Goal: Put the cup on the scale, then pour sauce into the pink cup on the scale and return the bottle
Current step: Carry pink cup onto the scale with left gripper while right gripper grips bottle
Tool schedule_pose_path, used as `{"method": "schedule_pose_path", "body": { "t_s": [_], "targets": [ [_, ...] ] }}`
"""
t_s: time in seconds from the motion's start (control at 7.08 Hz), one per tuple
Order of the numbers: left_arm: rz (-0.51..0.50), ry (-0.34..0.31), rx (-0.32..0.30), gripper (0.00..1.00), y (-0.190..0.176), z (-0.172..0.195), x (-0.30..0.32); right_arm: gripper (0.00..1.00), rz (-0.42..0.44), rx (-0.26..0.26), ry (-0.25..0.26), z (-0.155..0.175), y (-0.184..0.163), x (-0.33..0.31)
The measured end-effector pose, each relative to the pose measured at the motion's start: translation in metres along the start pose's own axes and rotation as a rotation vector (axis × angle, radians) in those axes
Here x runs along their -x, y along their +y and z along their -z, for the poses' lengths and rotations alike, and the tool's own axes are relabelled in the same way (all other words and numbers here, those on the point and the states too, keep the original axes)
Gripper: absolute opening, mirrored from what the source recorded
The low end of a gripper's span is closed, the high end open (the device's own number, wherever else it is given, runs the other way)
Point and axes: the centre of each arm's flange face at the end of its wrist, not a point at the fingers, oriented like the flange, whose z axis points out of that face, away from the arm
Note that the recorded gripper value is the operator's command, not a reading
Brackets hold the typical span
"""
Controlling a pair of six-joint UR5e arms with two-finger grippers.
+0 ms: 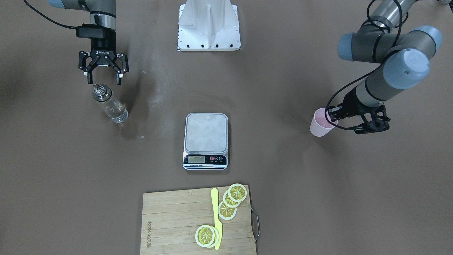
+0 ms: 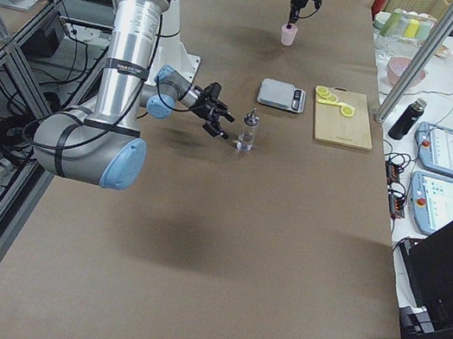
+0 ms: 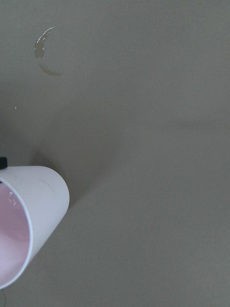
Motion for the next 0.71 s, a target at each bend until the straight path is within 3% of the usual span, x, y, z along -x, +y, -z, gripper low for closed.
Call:
{"method": "schedule_pose_path", "body": {
  "t_s": [0.28, 0.71],
  "targets": [
    [0.110, -0.008, 0.039, 0.00, 0.009, 0.031, -0.073, 1.00, 0.006, -0.009, -0.071, -0.010, 0.005, -0.004],
    [0.220, 0.073, 0.039, 0.00, 0.030, 0.035, -0.162, 1.00, 0.063, -0.049, -0.087, -0.028, -0.003, -0.001]
  ]
}}
